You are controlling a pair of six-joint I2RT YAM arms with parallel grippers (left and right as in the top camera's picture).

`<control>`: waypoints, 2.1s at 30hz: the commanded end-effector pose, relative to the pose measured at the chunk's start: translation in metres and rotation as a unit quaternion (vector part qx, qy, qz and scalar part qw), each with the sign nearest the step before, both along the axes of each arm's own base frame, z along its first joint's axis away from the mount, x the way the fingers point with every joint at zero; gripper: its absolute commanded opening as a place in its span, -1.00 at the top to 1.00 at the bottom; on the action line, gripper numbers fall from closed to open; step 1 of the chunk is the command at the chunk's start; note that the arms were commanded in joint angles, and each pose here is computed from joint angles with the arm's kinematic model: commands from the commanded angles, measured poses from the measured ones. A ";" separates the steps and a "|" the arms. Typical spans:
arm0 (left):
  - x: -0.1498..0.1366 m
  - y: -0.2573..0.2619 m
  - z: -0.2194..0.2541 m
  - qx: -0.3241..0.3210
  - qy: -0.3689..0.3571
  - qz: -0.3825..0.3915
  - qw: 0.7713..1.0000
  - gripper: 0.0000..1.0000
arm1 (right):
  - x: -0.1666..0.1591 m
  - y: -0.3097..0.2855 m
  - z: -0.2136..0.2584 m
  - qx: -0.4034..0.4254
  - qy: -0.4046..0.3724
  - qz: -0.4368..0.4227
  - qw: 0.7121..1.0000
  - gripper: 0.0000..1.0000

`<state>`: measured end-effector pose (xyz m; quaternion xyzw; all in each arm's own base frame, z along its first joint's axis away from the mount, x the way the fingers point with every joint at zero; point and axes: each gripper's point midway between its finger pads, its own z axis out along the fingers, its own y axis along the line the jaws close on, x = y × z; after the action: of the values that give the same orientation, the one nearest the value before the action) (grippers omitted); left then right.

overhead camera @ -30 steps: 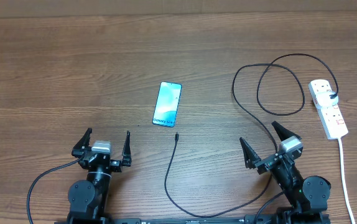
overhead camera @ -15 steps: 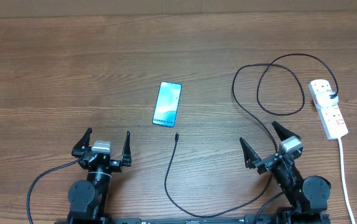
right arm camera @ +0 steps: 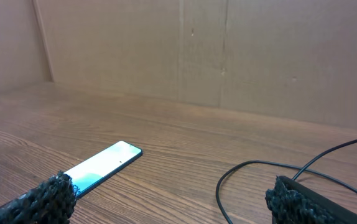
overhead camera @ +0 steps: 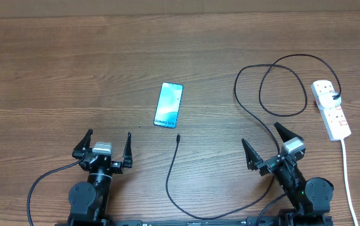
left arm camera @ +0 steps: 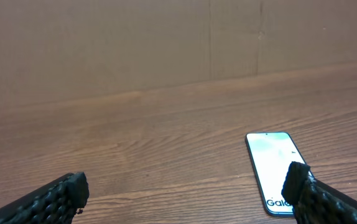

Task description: Plug charger to phone and switch on socket

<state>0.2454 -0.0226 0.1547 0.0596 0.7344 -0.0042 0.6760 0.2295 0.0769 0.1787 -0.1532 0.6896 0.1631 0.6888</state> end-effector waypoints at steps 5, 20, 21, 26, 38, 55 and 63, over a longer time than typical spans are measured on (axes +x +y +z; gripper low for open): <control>0.000 0.000 0.000 -0.002 -0.001 -0.001 1.000 -0.99 | -0.001 0.001 -0.002 0.002 0.000 0.003 1.000 -1.00; 0.000 0.000 0.000 -0.002 -0.001 -0.001 1.000 -0.99 | -0.001 0.001 -0.002 0.002 0.000 0.003 1.000 -1.00; 0.000 0.000 0.000 -0.002 -0.001 -0.001 1.000 -0.99 | -0.001 0.001 -0.002 0.002 0.000 0.003 1.000 -1.00; 0.000 0.000 0.000 -0.002 -0.001 -0.001 1.000 -0.99 | -0.001 0.001 -0.002 0.002 -0.001 0.003 1.000 -1.00; 0.000 0.000 0.000 -0.002 -0.001 -0.001 1.000 -0.98 | -0.001 0.001 -0.002 0.002 0.000 0.003 1.000 -1.00; -0.008 -0.028 0.043 -0.041 -0.056 -0.083 0.994 -0.99 | -0.001 0.001 -0.002 0.002 0.000 0.003 1.000 -1.00; -0.035 -0.033 0.134 -0.070 -0.089 -0.107 0.988 -1.00 | -0.001 0.001 -0.002 0.002 -0.001 0.003 1.000 -0.99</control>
<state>0.2251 -0.0516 0.2387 0.0881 0.6831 -0.1010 0.7180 0.2295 0.0768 0.1788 -0.1529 0.6895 0.1628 0.6889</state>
